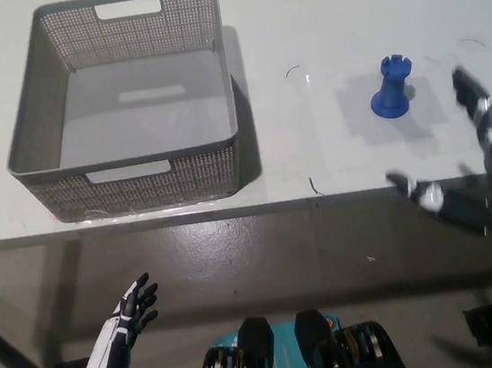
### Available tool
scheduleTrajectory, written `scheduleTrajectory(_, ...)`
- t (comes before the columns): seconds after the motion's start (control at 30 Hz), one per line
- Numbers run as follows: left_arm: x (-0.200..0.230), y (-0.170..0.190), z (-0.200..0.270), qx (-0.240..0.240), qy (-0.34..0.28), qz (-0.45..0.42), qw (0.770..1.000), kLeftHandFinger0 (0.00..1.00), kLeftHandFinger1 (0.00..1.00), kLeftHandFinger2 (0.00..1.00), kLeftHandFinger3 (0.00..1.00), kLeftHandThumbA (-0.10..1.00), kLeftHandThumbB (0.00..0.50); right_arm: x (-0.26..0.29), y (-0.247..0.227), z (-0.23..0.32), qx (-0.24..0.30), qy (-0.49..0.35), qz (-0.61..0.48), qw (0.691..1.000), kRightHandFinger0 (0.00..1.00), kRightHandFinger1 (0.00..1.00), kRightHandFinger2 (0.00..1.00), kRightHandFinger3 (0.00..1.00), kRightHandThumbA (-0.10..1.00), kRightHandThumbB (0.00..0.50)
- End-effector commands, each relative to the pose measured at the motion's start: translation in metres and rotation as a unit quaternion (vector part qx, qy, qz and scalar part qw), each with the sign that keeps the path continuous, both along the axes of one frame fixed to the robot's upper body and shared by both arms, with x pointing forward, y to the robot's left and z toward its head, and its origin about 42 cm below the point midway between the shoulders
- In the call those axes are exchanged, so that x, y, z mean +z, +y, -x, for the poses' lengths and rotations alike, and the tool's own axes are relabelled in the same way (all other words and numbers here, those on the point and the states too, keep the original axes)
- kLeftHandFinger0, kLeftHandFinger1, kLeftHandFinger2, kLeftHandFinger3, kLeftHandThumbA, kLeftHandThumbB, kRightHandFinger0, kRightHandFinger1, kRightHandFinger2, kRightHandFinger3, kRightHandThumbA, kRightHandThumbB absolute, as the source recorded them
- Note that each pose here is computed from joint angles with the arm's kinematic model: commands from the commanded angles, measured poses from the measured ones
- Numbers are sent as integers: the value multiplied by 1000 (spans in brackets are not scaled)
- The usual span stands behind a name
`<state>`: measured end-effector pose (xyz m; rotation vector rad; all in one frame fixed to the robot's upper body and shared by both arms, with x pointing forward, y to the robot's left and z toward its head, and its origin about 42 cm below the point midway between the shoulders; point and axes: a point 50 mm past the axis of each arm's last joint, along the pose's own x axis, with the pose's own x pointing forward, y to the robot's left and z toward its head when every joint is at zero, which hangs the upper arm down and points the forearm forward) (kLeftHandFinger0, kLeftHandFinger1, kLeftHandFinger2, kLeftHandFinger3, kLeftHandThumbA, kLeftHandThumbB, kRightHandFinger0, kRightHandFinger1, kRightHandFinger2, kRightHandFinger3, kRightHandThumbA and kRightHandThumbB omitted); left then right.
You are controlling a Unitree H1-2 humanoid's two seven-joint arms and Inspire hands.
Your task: Use the right hand to pick up a chess pieces and put it into a container on the left hand side
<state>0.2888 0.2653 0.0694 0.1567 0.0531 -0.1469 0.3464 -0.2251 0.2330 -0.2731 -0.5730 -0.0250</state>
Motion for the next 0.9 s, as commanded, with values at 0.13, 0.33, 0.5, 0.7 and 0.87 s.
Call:
scheduleTrajectory(0.13, 10, -4, 3, -13, -24, 4, 1000, 1000, 1000, 1000, 1000, 1000, 213, 40, -23, -66, -47, 20, 7, 999, 1000, 1000, 1000, 1000, 1000, 288)
scheduleTrajectory(0.33, 11, -6, -1, -18, -27, -1, 999, 1000, 1000, 1000, 1000, 1000, 252, 60, -31, -124, -59, 43, 6, 997, 1000, 1000, 1000, 1000, 1000, 286)
scheduleTrajectory(0.5, 8, -6, 3, -20, -19, -1, 1000, 1000, 1000, 1000, 1000, 1000, 244, 59, -36, -158, -60, 94, -16, 994, 1000, 1000, 1000, 1000, 1000, 298)
scheduleTrajectory(0.7, 9, -7, 2, -23, -20, -1, 1000, 1000, 1000, 1000, 1000, 1000, 253, 52, -32, -190, -64, 141, -25, 988, 1000, 1000, 1000, 1000, 1000, 354)
scheduleTrajectory(0.87, 9, -7, 3, -21, -19, -1, 1000, 1000, 1000, 1000, 1000, 1000, 234, 40, -24, -207, -60, 173, -27, 983, 1000, 1000, 1000, 1000, 1000, 392)
